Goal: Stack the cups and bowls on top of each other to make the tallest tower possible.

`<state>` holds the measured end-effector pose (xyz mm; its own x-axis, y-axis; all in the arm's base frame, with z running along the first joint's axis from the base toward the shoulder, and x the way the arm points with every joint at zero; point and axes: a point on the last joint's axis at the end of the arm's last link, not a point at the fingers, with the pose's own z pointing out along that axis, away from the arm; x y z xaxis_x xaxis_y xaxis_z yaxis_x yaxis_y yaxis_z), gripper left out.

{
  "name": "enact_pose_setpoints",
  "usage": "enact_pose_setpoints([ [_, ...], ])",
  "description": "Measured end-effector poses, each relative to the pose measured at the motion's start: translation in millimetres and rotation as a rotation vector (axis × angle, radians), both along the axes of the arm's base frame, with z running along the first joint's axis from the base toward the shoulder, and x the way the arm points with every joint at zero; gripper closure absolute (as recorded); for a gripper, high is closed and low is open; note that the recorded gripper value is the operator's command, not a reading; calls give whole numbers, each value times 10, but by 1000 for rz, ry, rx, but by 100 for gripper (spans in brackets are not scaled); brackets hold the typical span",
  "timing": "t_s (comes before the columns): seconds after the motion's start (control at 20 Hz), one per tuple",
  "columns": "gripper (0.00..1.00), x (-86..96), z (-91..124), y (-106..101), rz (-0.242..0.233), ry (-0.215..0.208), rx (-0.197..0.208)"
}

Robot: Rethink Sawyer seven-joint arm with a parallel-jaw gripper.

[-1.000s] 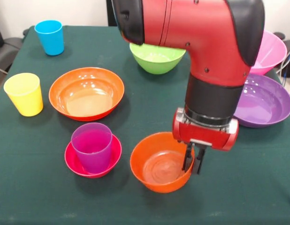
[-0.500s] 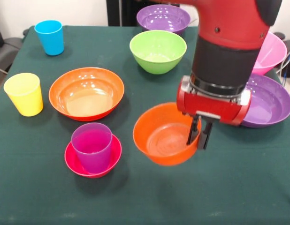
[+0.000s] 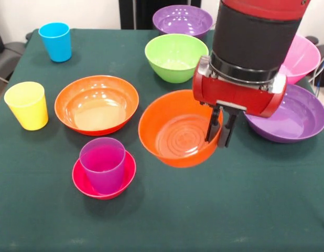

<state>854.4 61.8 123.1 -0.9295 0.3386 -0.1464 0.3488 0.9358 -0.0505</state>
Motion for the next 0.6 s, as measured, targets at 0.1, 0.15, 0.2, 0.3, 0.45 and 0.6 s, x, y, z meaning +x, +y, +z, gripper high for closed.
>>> enact_pose_setpoints([
  [0.1, 100, 51, 99, -51, -7, 1, 2],
  [0.15, 100, 68, 132, -69, -10, 1, 2],
  [0.2, 100, 92, 173, -93, -13, -1, 3],
  [0.3, 100, 138, 241, -142, -19, -8, 4],
  [0.45, 100, 205, 316, -233, -29, -25, 6],
  [0.6, 100, 244, 360, -316, -38, -38, 7],
])
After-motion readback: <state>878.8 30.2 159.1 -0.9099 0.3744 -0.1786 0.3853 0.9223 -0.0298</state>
